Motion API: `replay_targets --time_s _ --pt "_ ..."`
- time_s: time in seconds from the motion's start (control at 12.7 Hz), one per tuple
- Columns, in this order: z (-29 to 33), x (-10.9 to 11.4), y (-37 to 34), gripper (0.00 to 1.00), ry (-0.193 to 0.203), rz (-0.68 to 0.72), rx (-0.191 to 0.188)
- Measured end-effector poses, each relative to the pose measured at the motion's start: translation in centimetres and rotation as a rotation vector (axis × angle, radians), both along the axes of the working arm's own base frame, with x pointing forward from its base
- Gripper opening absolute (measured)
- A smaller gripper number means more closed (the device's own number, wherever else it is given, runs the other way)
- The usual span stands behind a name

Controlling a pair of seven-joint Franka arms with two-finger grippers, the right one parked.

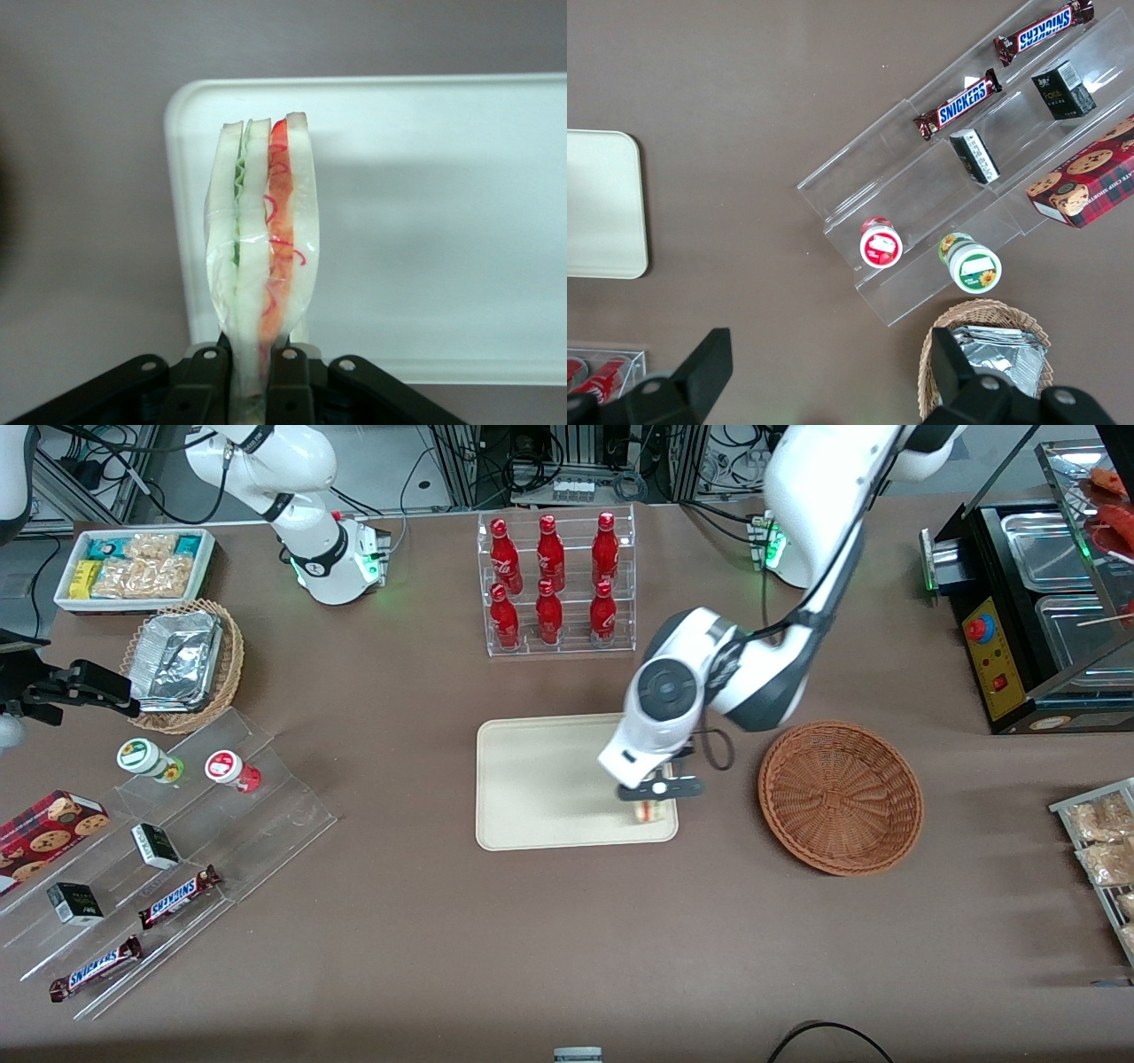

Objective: Place sandwich from basket to tray
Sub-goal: 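Lift the sandwich and carry it over the cream tray, then lower the sandwich onto the tray and open the left gripper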

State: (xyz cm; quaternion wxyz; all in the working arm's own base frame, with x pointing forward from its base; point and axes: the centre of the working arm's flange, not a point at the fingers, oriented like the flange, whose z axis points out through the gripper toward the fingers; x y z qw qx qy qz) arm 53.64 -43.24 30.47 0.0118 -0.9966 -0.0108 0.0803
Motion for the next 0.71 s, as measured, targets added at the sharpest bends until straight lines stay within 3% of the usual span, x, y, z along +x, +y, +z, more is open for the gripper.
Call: replay_targets --time_s 0.31,0.71 --pt "-2.9 -1.2 -5.8 0.15 0.009 0.015 -0.005" --pt "-4.2 -1.1 -7.1 0.15 0.007 0.037 -0.01"
